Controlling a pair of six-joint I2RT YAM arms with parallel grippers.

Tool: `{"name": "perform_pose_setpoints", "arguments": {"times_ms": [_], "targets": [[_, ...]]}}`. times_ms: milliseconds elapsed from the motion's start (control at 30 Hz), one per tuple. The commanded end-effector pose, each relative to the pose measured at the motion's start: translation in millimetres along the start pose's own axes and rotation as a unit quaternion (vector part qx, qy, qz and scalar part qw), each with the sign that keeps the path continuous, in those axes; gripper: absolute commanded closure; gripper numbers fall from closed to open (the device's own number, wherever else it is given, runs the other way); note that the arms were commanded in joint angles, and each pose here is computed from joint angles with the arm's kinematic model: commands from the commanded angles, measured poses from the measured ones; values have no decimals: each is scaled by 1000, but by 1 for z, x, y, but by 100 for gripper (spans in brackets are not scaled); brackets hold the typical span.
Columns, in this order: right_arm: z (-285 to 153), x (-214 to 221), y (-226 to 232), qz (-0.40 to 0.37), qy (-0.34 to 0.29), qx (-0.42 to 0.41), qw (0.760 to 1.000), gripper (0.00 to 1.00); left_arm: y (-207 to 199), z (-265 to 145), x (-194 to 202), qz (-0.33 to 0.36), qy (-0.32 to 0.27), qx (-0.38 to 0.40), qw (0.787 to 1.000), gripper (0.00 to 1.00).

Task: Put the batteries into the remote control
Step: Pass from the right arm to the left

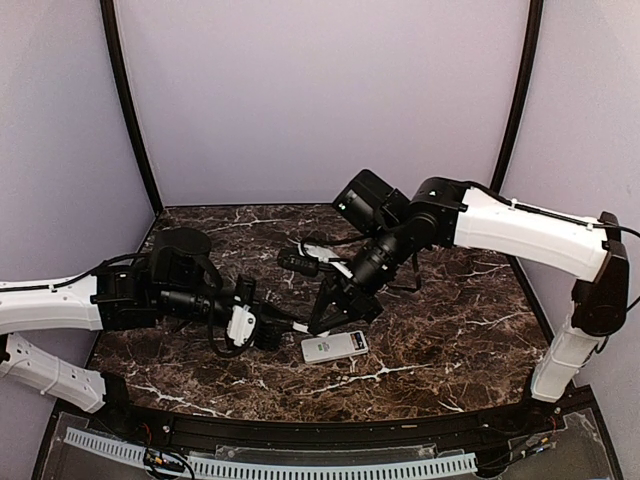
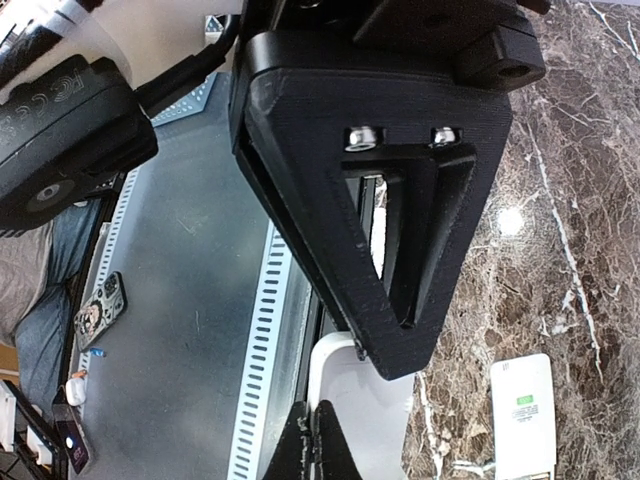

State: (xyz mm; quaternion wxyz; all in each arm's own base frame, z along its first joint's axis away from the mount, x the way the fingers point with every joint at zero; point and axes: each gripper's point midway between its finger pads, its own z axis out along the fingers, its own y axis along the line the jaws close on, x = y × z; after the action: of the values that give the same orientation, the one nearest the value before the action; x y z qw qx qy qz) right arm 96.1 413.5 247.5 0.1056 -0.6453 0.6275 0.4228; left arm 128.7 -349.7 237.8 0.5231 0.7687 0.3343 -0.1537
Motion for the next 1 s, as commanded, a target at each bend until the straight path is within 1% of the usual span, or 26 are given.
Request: {"name": "perform_pose_setpoints", "arguments": {"times_ms": [0, 33, 67, 133, 167, 200, 233, 267, 300, 400, 467, 500, 533, 567, 667, 767, 800, 967], "targets": [[2, -11, -1, -22, -9, 10, 1000, 100, 20, -8, -15, -16, -17, -28, 999, 100], [0, -11, -3, -23, -9, 20, 1000, 100, 21, -10, -16, -29, -16, -30, 999, 100], [-2, -12, -4, -24, -10, 29, 999, 96, 22, -11, -15, -37, -15, -32, 999, 100], [-9, -14, -9, -31, -14, 63, 997, 81, 26, -12, -15, -76, -9, -40, 996, 100], [-14, -15, -12, -35, -18, 83, 996, 77, 27, -12, -13, -109, -6, -40, 993, 100], [-20, -17, -15, -41, -23, 104, 993, 74, 32, -13, -12, -128, 3, -49, 991, 100], [-26, -20, -17, -50, -32, 127, 990, 67, 31, -12, -7, -169, 13, -46, 984, 100], [-33, -21, -22, -58, -40, 152, 986, 57, 33, -12, -3, -189, 29, -48, 980, 100], [-40, -23, -22, -75, -50, 173, 981, 52, 31, -10, 2, -225, 41, -44, 972, 100], [-58, -26, -19, -135, -79, 226, 962, 50, 25, -6, 5, -294, 70, -11, 953, 100], [-66, -25, -16, -182, -98, 250, 946, 49, 23, -4, 3, -335, 80, 9, 939, 100], [-70, -26, -16, -201, -109, 262, 938, 49, 29, -5, -3, -351, 74, 12, 933, 100], [-73, -27, -17, -212, -118, 275, 930, 49, 22, -2, 0, -364, 87, 28, 927, 100], [-80, -32, -17, -218, -134, 292, 922, 48, 28, -3, -7, -374, 80, 30, 923, 100], [-92, -43, -21, -207, -171, 320, 909, 44, 31, -1, -10, -397, 92, 45, 912, 100], [-93, -48, -13, -203, -194, 300, 912, 40, 46, -7, -22, -401, 87, 45, 911, 100], [-91, -48, -10, -200, -196, 288, 916, 40, 44, -7, -22, -404, 93, 52, 908, 100], [-83, -45, -5, -178, -186, 250, 934, 43, 49, -15, -33, -399, 81, 59, 912, 100]]}}
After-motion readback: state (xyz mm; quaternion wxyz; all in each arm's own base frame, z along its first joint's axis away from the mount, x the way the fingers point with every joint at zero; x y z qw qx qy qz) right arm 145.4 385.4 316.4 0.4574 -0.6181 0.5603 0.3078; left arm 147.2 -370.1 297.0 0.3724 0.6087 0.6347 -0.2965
